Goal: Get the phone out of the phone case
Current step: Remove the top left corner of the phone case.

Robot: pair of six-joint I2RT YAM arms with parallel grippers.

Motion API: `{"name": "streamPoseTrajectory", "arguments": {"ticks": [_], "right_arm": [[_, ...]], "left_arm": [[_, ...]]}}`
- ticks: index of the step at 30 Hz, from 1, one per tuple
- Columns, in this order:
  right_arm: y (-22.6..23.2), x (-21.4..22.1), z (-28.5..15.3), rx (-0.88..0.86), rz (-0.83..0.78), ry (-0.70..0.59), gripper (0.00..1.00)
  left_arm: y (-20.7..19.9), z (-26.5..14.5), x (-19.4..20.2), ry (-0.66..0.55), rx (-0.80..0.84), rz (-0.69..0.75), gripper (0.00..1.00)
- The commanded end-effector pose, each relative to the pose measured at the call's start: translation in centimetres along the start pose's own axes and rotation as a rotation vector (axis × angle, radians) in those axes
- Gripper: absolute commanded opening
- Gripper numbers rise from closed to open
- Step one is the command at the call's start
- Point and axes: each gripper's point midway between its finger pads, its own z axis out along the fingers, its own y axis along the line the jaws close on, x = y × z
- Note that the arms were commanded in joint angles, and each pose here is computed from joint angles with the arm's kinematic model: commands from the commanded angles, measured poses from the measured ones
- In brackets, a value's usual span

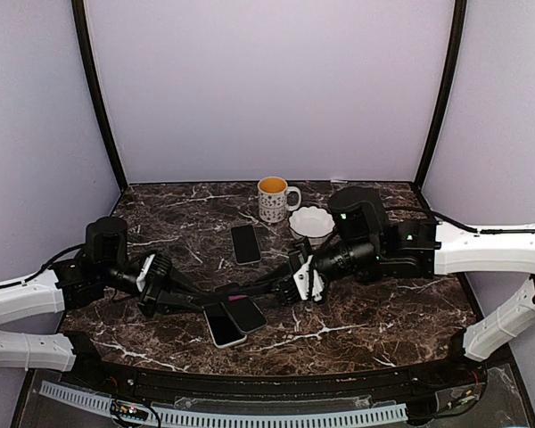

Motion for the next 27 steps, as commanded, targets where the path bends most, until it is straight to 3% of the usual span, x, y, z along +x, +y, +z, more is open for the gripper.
{"name": "streamPoseTrajectory", "arguments": {"ticks": [1,17,23,27], "right_arm": [[-3.2,-3.4,-0.1,0.138,-0.236,-0.079,0.0],[-2.7,-2.7,0.1,0.181,-0.383,0.005,0.0],[-3.2,-2.6,0.1,0.227,-0.442,0.039,0.0],[-3.2,-2.4,0.2,0.235,-0.486,0.061,0.0]], "left_arm": [[-3.0,0.7,-0.4,-0.028,0.168,-0.107,0.2],[-3.2,1.1,0.9,0.026,0.18,-0.154,0.23],[-3.4,1.1,1.2,0.038,0.191,-0.177,0.29],[-3.4,1.1,1.2,0.044,0.182,-0.167,0.27]]}}
